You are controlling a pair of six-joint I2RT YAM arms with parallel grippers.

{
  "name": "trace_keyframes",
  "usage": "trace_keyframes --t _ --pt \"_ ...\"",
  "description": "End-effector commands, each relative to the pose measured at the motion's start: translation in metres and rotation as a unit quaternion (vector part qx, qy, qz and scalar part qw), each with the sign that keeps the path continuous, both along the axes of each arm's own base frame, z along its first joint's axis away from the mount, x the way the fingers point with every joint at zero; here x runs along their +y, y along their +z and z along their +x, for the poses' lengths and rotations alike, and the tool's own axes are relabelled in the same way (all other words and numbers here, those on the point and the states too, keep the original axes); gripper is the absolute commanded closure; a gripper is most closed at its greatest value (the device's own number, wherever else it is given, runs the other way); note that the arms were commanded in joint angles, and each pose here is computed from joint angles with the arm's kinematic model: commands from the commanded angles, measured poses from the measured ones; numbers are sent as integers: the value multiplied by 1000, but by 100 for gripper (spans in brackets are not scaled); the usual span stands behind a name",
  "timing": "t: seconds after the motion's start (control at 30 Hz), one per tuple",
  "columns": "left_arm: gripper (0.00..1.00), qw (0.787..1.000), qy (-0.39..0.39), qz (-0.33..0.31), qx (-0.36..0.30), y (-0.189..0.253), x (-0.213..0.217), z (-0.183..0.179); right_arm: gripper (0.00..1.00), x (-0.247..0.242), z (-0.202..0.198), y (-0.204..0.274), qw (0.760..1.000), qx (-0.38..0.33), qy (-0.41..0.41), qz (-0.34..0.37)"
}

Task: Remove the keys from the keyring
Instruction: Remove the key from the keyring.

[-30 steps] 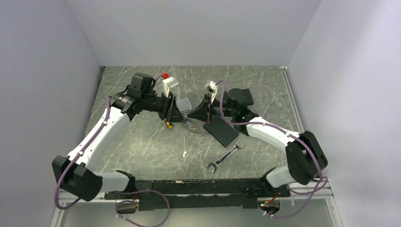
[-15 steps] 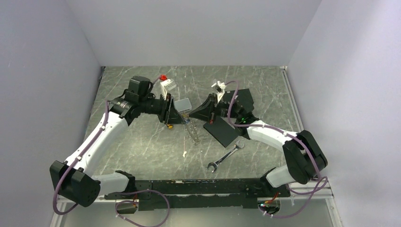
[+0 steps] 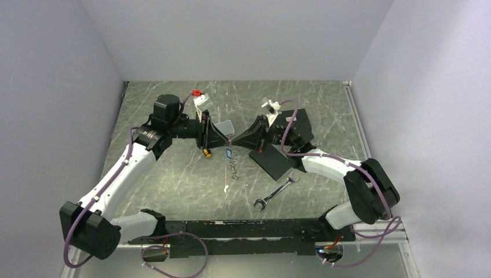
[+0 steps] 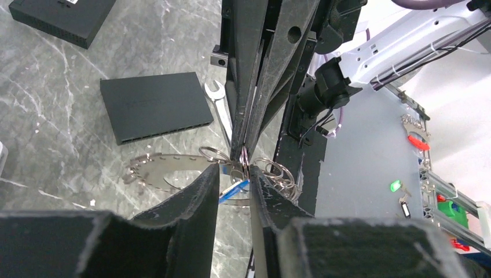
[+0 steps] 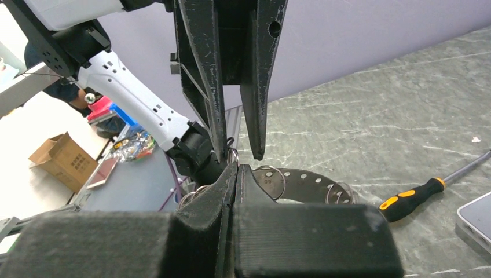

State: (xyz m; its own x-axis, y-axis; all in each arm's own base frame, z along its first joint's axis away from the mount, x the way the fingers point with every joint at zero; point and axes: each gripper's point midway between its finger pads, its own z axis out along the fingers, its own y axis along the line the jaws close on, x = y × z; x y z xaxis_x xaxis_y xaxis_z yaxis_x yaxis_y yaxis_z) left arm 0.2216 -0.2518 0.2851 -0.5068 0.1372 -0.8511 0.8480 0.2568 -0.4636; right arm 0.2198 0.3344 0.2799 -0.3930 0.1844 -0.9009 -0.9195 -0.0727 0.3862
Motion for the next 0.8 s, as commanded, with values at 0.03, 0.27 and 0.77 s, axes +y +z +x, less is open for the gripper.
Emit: trace_keyframes --t 0.03,0.27,0.77 --pt "79 999 -23 -40 -28 20 -6 -3 100 -3 -6 20 999 -35 11 32" --pt "100 998 -37 -47 -13 26 -7 -11 100 -1 -2 14 999 -29 6 23" --pt "100 982 -5 113 154 -6 6 -13 70 3 21 -6 986 -124 8 -109"
